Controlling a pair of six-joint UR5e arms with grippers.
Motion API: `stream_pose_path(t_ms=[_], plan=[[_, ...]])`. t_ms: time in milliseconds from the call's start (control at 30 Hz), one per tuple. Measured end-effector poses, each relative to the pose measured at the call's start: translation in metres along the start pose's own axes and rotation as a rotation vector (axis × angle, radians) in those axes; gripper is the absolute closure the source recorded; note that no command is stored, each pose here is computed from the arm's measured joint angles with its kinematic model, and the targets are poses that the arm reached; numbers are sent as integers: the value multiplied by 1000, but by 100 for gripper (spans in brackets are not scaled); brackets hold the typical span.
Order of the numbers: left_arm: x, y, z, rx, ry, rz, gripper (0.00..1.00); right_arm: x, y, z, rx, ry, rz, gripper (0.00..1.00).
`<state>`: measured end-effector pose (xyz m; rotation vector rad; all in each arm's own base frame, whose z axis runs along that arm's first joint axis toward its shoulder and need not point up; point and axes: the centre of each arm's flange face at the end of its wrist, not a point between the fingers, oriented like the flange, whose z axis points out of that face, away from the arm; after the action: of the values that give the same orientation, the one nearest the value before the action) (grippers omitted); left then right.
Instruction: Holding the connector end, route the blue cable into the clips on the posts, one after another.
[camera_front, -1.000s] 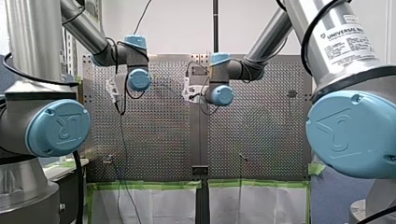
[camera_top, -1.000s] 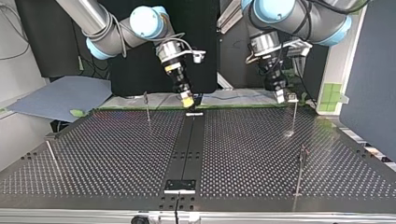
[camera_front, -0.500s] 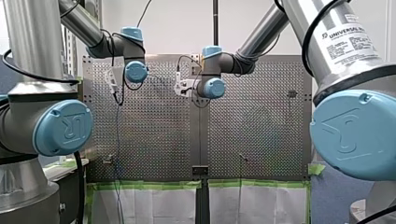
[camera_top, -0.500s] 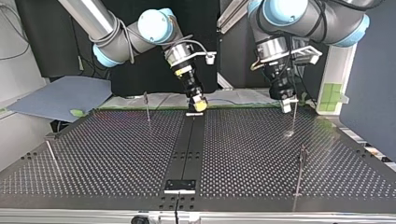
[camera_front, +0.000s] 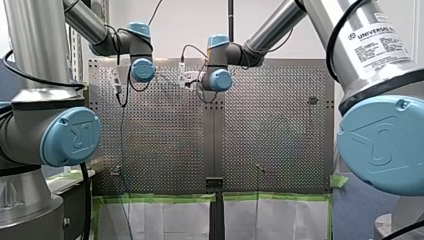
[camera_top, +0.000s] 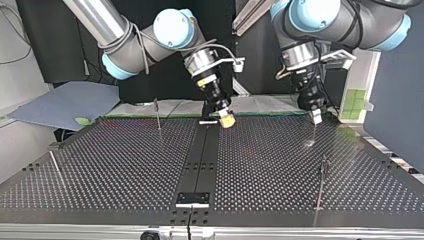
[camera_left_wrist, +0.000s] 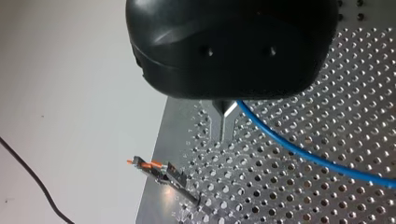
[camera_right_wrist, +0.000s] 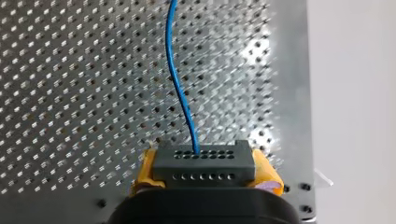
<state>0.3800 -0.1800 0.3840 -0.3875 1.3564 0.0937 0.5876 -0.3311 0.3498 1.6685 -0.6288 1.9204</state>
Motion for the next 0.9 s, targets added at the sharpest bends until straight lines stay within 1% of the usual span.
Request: stream_pose_path(t_ms=[133,300,367,500,567,700,900], plan=[[-5,0,5,-3,1,11,100,12,-6,5,6,11,9,100],[-18,-4,13,5,-1,15,100,24,-14,13,14,34,26,100],[-22,-5,16,7,-2,16,100,24,-19,16,20,31,30,100],[-35,-7,24,4,-4,17,100,19,-28,23,24,12,34,100],[-41,-6,27,-3,-8,17,100,20,-32,27,24,12,36,100],[-51,-4,35,-16,-21,17,100,25,-37,33,26,17,45,100],[-57,0,46,-23,-35,18,100,30,-41,42,28,8,51,100]])
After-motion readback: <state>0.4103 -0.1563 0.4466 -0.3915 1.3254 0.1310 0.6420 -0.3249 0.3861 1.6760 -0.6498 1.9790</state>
